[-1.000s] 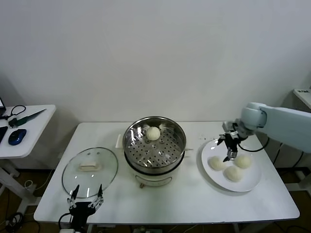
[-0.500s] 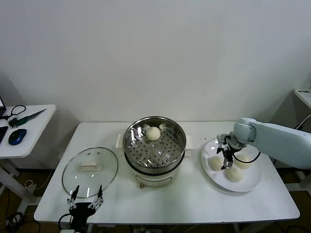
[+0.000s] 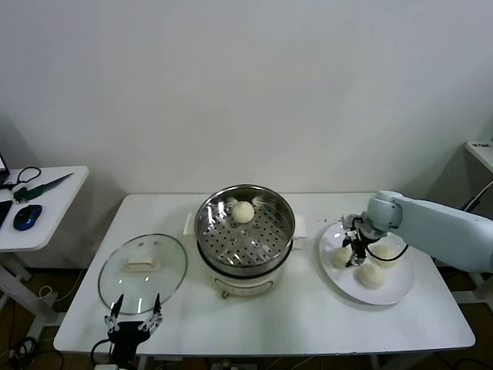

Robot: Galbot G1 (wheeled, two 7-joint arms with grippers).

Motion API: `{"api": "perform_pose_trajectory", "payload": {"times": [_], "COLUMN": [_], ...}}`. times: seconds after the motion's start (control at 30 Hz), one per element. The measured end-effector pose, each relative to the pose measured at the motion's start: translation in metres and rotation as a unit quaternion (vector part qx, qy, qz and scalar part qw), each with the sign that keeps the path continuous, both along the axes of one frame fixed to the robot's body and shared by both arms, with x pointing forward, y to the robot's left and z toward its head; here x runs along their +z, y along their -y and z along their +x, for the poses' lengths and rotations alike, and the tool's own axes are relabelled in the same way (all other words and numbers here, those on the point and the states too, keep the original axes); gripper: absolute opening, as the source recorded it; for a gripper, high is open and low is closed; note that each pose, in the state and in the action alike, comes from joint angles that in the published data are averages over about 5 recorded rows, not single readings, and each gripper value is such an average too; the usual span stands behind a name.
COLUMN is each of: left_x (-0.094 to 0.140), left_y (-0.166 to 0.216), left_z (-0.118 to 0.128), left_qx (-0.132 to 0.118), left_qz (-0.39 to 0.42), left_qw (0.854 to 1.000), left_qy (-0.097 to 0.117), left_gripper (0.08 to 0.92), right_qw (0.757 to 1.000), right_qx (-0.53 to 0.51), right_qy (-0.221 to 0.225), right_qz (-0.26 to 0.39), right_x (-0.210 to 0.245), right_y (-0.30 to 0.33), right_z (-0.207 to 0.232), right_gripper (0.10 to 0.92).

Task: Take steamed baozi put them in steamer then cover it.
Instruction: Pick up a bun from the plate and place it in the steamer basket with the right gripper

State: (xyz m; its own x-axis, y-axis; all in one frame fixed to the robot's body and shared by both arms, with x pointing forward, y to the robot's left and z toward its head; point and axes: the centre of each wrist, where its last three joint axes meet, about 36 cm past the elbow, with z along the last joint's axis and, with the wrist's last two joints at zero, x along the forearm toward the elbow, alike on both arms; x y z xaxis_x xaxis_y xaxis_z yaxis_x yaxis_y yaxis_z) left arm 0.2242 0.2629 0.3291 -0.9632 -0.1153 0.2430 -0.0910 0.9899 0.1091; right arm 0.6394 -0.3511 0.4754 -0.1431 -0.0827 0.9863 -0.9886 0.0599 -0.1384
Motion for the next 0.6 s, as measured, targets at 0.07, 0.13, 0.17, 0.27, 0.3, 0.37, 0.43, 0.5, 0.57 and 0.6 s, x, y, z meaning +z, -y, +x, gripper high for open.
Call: {"api": "perform_pose_trajectory", "payload": {"times": [0.07, 0.13, 0.17, 0.27, 0.3, 0.37, 0.43, 0.5, 0.57, 0.6], "left_x": [0.000, 0.001, 0.001, 0.002, 0.002, 0.003, 0.003, 0.003, 0.004, 0.004], "left_y": [0.001, 0.002, 0.003, 0.004, 0.004, 0.005, 0.006, 0.006, 0.007, 0.007], "left_z": [0.000, 0.000, -0.001, 0.000, 0.000, 0.000, 0.000, 0.001, 0.002, 0.002], "left_qx": [-0.001, -0.002, -0.003, -0.004, -0.005, -0.006, -0.007, -0.008, -0.008, -0.008], "left_qz": [0.000, 0.000, 0.000, 0.001, 0.001, 0.000, 0.000, 0.000, -0.001, -0.001], "left_qw": [1.000, 1.000, 1.000, 1.000, 1.000, 1.000, 1.000, 1.000, 1.000, 1.000], "left_qy": [0.000, 0.001, 0.001, 0.002, 0.003, 0.004, 0.005, 0.006, 0.007, 0.007], "left_gripper": [0.823, 0.823, 0.823, 0.823, 0.823, 0.823, 0.823, 0.823, 0.823, 0.823], "right_qw": [1.000, 1.000, 1.000, 0.999, 0.999, 0.998, 0.996, 0.993, 0.990, 0.989], "right_qx": [0.002, 0.005, 0.007, 0.014, 0.017, 0.024, 0.035, 0.049, 0.065, 0.074], "right_qy": [0.003, 0.007, 0.010, 0.021, 0.026, 0.037, 0.050, 0.063, 0.070, 0.072], "right_qz": [0.006, 0.014, 0.018, 0.033, 0.038, 0.051, 0.066, 0.083, 0.100, 0.107], "right_x": [0.013, 0.032, 0.043, 0.084, 0.100, 0.132, 0.167, 0.199, 0.224, 0.234], "right_y": [0.001, 0.000, -0.001, -0.006, -0.010, -0.020, -0.037, -0.058, -0.084, -0.099], "right_z": [0.004, 0.009, 0.012, 0.023, 0.026, 0.032, 0.035, 0.036, 0.034, 0.032], "right_gripper": [0.636, 0.636, 0.636, 0.636, 0.636, 0.636, 0.636, 0.636, 0.636, 0.636]}}
